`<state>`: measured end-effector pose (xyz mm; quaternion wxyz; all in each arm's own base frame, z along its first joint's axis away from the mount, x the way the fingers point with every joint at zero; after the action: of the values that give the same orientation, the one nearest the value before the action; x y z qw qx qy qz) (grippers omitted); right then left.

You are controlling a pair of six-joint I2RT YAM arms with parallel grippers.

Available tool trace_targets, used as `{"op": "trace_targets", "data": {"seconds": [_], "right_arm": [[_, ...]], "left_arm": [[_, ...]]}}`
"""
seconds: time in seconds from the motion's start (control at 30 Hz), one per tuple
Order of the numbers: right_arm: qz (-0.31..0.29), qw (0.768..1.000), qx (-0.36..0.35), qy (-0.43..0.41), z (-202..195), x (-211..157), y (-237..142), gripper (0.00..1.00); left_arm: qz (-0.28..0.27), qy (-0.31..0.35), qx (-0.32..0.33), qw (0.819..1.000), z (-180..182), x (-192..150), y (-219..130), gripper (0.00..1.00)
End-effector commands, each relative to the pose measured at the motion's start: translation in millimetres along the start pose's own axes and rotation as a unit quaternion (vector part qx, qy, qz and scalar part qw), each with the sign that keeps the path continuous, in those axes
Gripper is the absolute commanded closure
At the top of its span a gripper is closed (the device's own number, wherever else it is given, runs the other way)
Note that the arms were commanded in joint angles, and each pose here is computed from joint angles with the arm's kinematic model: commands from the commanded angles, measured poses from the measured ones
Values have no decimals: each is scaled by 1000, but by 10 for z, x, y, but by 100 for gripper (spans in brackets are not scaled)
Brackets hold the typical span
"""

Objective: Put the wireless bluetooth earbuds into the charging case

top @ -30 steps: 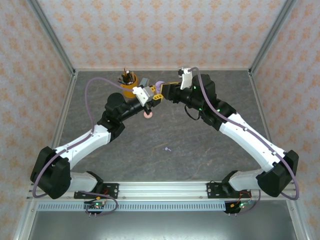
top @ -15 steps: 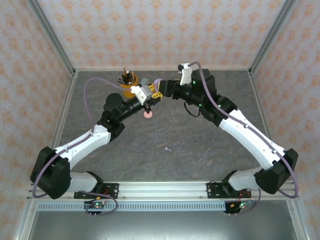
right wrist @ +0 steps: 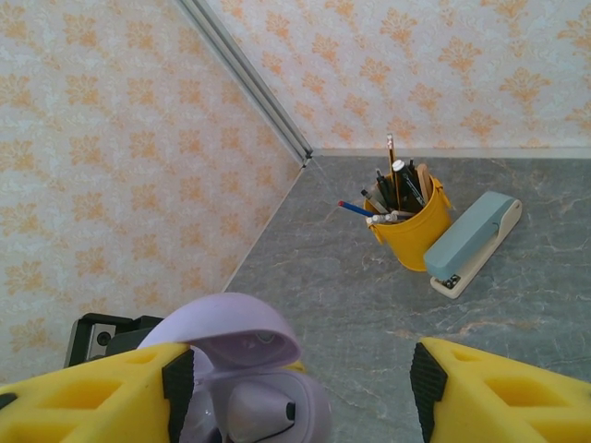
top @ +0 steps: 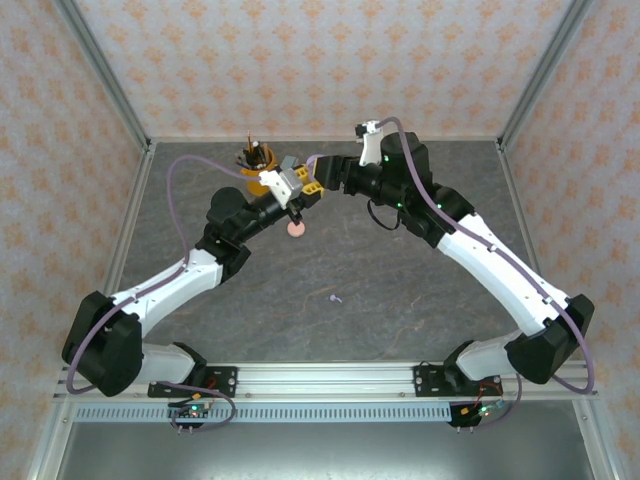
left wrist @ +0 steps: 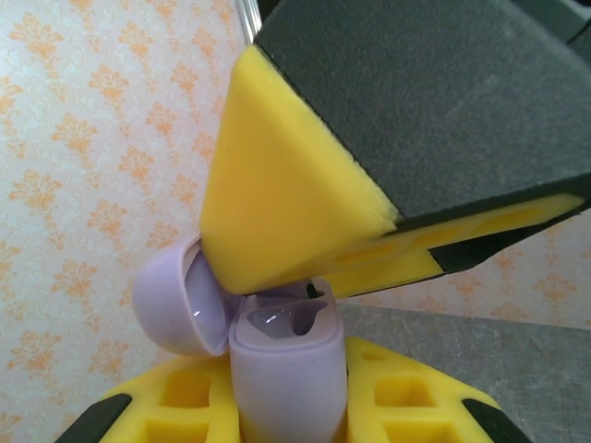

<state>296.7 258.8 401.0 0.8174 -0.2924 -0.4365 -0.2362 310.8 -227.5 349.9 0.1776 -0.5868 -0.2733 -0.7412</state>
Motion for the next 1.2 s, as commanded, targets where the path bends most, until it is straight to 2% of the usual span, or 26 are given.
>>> {"op": "trace_targets", "data": {"seconds": [0.0, 0.17, 0.3, 0.47, 0.57, 0.67, 0.77, 0.93, 1.03, 1.17], "right_arm": [[-50, 998, 34, -2, 209, 305, -111, 33], [-73, 996, 43, -5, 279, 433, -219, 29], [-107, 994, 37, -8, 307, 567, -453, 28], [-131, 991, -10, 0, 164, 553, -791, 28], [-119, 990, -69, 19, -57, 351, -917, 26], [-66, 989, -121, 48, -321, -33, -856, 27], [16, 985, -153, 75, -580, -573, -658, 28], [162, 960, -193, 125, -996, -1546, -262, 36], [230, 939, -215, 140, -1053, -2020, -73, 41], [292, 918, -239, 125, -983, -2458, 62, 43]], "left_arm": [[12, -11, -20, 1000, -72, -140, 17, 100], [18, -16, -21, 999, -81, -192, 36, 100], [21, -18, -17, 999, -71, -223, 37, 100], [21, -15, -8, 1000, -58, -232, 21, 100], [16, -12, 3, 1000, -36, -198, 4, 100], [8, -10, 18, 1000, -7, -150, -16, 100], [2, -9, 31, 999, 16, -100, -43, 100], [-7, -13, 53, 998, 44, -26, -118, 100], [-8, -16, 61, 998, 44, -13, -168, 100], [-9, -16, 70, 997, 33, 9, -244, 100]]}}
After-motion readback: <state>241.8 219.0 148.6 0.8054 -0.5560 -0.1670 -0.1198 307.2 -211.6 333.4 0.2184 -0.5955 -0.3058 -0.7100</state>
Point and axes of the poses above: each hand's point on the last joint's axis, 136 mm out from that joint toward the fingers, its own y axis out along the fingers, its own z axis along the line the jaws close on, x = y × z, the point moved 5 cm from there along -y, back along the fingers, and after that the axes turned 5 degrees about -y, right-handed, at the moved point
